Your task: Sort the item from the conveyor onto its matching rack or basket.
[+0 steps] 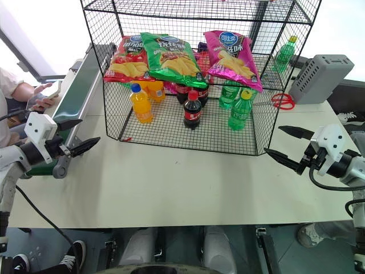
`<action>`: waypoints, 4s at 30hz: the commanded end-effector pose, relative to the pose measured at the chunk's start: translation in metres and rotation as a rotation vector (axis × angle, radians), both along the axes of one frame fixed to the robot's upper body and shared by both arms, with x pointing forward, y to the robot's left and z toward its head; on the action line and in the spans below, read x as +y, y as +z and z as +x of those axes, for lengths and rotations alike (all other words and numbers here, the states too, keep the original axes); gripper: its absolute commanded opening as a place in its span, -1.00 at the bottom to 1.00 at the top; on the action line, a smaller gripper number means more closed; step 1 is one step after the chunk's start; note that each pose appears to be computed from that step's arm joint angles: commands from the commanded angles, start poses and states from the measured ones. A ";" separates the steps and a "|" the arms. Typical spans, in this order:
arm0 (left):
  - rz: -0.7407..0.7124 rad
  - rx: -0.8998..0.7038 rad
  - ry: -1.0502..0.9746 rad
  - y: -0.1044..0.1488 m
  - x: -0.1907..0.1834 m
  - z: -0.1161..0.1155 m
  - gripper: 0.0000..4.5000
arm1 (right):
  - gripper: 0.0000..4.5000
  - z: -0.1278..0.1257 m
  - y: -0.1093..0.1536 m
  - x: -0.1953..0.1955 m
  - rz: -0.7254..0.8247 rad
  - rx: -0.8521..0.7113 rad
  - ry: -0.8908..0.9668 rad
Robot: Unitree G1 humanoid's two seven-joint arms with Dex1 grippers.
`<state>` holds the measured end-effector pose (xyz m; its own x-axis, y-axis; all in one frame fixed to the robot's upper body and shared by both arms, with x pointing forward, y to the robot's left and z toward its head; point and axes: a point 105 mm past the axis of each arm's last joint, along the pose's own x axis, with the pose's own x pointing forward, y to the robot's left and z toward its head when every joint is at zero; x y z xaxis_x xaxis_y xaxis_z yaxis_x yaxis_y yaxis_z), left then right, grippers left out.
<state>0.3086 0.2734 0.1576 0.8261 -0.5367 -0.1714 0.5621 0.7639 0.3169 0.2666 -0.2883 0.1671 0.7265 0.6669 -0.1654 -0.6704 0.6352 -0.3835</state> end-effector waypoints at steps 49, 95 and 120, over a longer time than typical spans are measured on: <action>0.002 -0.104 -0.041 0.011 -0.012 0.001 1.00 | 0.77 0.040 0.010 0.016 -0.044 -0.115 0.068; -0.001 -0.118 -0.080 0.017 -0.019 0.002 1.00 | 0.77 0.048 0.009 0.024 -0.064 -0.131 0.091; -0.013 -0.084 -0.131 0.020 -0.017 -0.004 1.00 | 0.77 0.051 0.013 0.039 -0.043 -0.136 0.133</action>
